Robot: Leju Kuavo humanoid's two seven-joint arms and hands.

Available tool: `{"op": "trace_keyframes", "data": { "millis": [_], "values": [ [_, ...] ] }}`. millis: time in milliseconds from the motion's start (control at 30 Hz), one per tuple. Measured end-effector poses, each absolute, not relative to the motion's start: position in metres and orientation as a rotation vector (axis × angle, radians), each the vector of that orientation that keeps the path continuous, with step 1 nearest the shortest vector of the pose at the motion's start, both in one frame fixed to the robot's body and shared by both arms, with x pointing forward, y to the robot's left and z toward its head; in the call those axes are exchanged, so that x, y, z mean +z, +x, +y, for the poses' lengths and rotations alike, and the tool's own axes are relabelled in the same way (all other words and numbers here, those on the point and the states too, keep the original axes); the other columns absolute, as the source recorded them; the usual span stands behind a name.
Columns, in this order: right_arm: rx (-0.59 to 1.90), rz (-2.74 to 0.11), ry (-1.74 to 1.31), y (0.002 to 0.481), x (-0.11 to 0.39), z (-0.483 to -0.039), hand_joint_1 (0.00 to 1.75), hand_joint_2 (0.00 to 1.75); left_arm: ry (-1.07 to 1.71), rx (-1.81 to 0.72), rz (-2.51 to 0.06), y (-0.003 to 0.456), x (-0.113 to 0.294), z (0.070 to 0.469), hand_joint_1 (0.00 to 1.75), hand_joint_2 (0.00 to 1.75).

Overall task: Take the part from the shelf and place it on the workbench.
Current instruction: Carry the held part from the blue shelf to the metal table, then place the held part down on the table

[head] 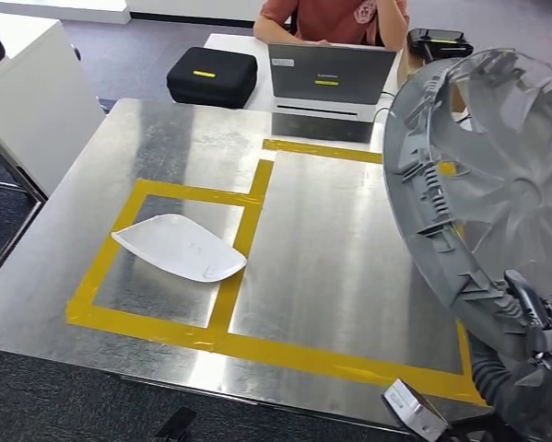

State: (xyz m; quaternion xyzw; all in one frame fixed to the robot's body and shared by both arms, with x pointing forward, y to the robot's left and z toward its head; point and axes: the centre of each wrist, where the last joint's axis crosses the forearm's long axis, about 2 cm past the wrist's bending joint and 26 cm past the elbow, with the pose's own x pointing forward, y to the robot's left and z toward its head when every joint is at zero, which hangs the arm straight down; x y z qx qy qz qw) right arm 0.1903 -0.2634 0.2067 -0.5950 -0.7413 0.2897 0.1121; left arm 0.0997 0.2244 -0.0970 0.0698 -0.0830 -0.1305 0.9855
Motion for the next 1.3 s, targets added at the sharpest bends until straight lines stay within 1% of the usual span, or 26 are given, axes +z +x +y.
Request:
{"op": "trace_keyframes", "data": {
  "millis": [300, 767, 1300],
  "values": [
    [0.884, -2.076, -1.582, 0.196, 0.17, -0.255, 1.75, 1.75, 0.149, -0.263, -0.164, 0.099, -0.097, 0.227, 0.0, 0.0],
    [1.026, -1.873, -1.381, 0.209, 0.107, -0.271, 1.75, 1.75, 0.174, -0.269, -0.153, 0.096, -0.099, 0.231, 0.0, 0.0],
    [1.111, -1.832, -1.35, 0.214, 0.091, -0.275, 1.75, 1.75, 0.18, -0.268, -0.149, 0.094, -0.099, 0.234, 0.0, 0.0]
  ]
}}
